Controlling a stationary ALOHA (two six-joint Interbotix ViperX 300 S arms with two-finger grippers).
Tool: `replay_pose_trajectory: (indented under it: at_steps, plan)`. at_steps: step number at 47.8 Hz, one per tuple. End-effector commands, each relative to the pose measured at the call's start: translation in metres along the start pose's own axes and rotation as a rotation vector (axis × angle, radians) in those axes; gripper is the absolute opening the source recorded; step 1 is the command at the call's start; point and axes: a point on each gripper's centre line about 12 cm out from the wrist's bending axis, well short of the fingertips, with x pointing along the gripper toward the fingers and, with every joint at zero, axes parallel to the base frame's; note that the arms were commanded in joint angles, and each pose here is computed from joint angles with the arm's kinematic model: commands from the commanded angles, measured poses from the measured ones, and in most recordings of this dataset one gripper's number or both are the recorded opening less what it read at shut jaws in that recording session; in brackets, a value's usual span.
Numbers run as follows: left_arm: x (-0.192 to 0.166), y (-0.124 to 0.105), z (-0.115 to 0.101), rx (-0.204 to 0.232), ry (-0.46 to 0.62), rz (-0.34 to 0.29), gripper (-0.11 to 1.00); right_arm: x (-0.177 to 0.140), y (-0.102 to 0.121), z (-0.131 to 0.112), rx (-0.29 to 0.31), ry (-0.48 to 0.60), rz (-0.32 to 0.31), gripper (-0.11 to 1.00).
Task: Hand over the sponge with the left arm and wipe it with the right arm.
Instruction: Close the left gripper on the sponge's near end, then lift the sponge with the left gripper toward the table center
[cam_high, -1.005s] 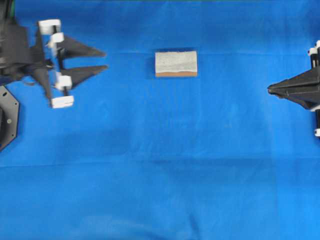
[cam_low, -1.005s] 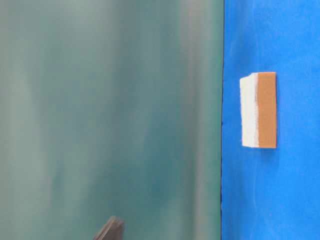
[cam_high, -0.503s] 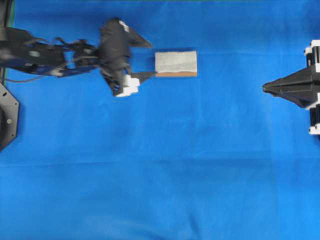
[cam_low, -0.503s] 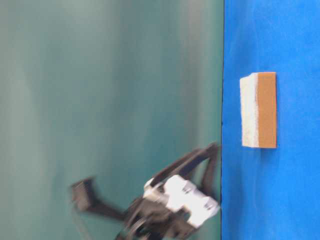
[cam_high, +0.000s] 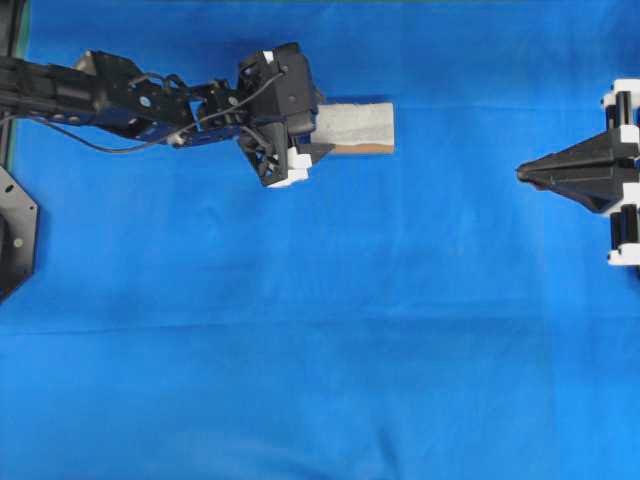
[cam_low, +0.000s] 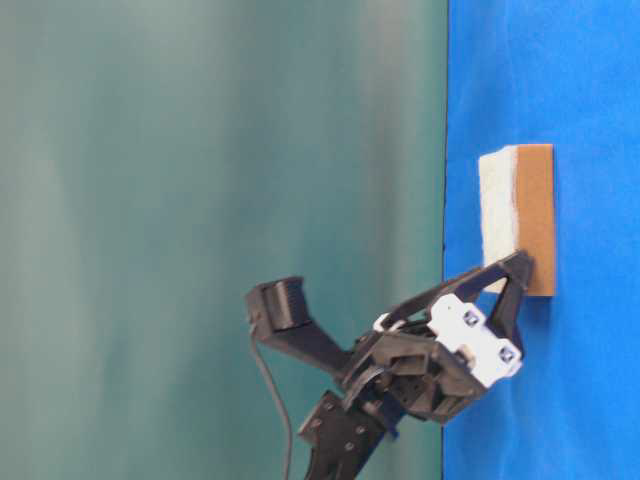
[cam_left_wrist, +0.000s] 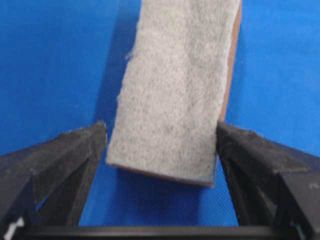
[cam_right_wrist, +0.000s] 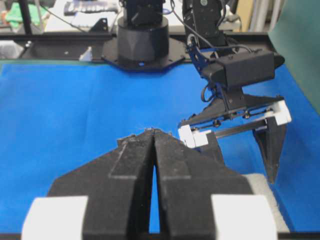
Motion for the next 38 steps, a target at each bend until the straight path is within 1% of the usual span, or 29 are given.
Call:
replay_pose_trajectory:
  at_steps: [1,11,14,17,24,26,28,31,33,38]
  plan:
    - [0.003,0.003,0.009,0.001,-0.026,0.008,0.93,0.002,-0.001,0.005,0.005,-0.012,-0.004,0.0]
    - [0.004,0.005,0.007,-0.001,0.003,0.005,0.94,0.002,-0.001,0.005,0.005,-0.012,-0.004,0.0]
    - [0.005,0.005,0.007,-0.001,0.018,0.002,0.92,0.002,-0.001,0.005,0.003,-0.012,-0.003,0.0]
    - [0.005,0.005,0.007,-0.014,0.021,0.001,0.83,0.002,-0.001,0.005,0.005,-0.011,-0.004,0.0]
    - [0.003,0.004,0.008,-0.006,0.014,0.0,0.47,0.002,-0.001,0.004,0.005,-0.009,-0.004,0.0]
    - [0.002,0.004,0.01,-0.006,0.01,0.001,0.4,0.002,-0.001,0.003,0.003,-0.006,-0.003,0.0]
    - [0.001,0.004,0.012,-0.01,0.008,0.002,0.37,0.003,-0.001,0.002,0.005,0.0,-0.004,0.0]
    - [-0.003,0.005,0.017,-0.039,-0.001,0.002,0.36,0.003,-0.002,0.001,0.005,0.009,-0.008,0.0]
    - [-0.007,0.004,0.024,-0.05,-0.011,0.0,0.36,0.004,-0.003,0.0,0.005,0.012,-0.013,0.0]
    - [-0.021,-0.003,0.039,-0.045,-0.018,-0.021,0.36,0.004,-0.005,-0.001,0.005,0.018,-0.022,0.0]
